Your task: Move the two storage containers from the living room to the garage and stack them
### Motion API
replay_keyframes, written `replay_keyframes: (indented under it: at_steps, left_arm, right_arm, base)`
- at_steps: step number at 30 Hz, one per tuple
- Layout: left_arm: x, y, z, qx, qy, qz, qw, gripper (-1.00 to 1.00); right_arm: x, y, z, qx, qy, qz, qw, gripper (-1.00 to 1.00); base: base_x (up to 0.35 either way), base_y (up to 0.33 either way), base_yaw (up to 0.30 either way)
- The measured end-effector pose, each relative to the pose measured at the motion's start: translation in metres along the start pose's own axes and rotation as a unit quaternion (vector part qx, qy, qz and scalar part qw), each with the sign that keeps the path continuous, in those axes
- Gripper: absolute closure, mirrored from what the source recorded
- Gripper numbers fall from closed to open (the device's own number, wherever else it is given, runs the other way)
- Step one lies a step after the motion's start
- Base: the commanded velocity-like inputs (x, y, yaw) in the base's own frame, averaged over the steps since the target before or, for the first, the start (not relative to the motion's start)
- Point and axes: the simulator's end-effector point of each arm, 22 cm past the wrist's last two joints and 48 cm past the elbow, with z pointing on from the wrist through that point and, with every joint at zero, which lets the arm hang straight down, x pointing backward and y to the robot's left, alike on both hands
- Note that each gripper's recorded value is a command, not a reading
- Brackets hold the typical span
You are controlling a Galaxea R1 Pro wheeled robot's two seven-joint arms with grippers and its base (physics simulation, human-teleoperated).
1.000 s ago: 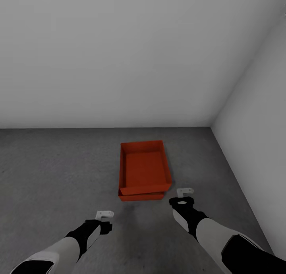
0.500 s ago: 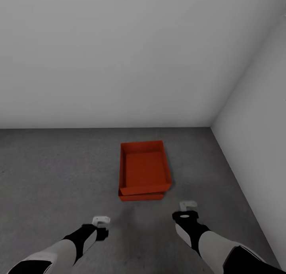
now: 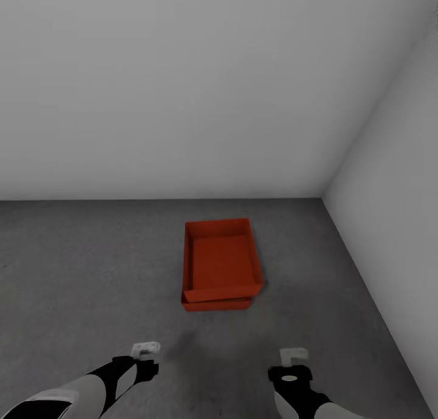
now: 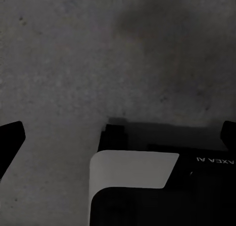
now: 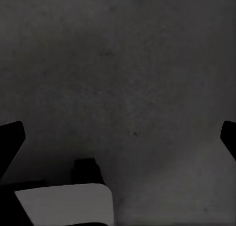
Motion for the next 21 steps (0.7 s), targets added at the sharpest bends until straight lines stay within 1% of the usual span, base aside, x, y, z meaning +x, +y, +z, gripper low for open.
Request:
replay_keyframes:
  at_steps: [1,5,7,10,13,21]
  left_arm:
    - [-0.001,0.001,0.000,0.000,-0.001,0.000,1.0000,-1.00]
    - [-0.004,0.003,-0.002,-0.002,-0.006,0.000,1.0000,-1.00]
    - [-0.008,0.003,-0.003,-0.002,-0.014,0.000,0.9999,-1.00]
    - [-0.014,0.004,-0.005,-0.002,-0.028,0.000,0.9996,-1.00]
    - [-0.013,0.005,-0.006,-0.003,-0.033,-0.001,0.9995,-1.00]
    - [0.030,0.014,-0.002,-0.008,-0.013,0.001,0.9999,-1.00]
  right_arm:
    - [0.003,0.000,-0.001,0.000,0.001,-0.001,1.0000,-1.00]
    - [0.053,0.006,-0.007,-0.011,0.029,-0.010,0.9995,-1.00]
    - [0.067,0.008,-0.010,-0.014,0.035,-0.012,0.9992,-1.00]
    - [0.083,0.009,-0.014,-0.017,0.037,-0.012,0.9991,-1.00]
    - [0.095,0.010,-0.017,-0.018,0.037,-0.012,0.9991,-1.00]
    - [0.136,0.012,-0.028,-0.021,0.052,-0.015,0.9983,-1.00]
  base:
    - [0.000,0.000,0.000]
    - [0.000,0.000,0.000]
    - [0.000,0.000,0.000]
    - [0.000,0.000,0.000]
    - [0.000,0.000,0.000]
    - [0.000,0.000,0.000]
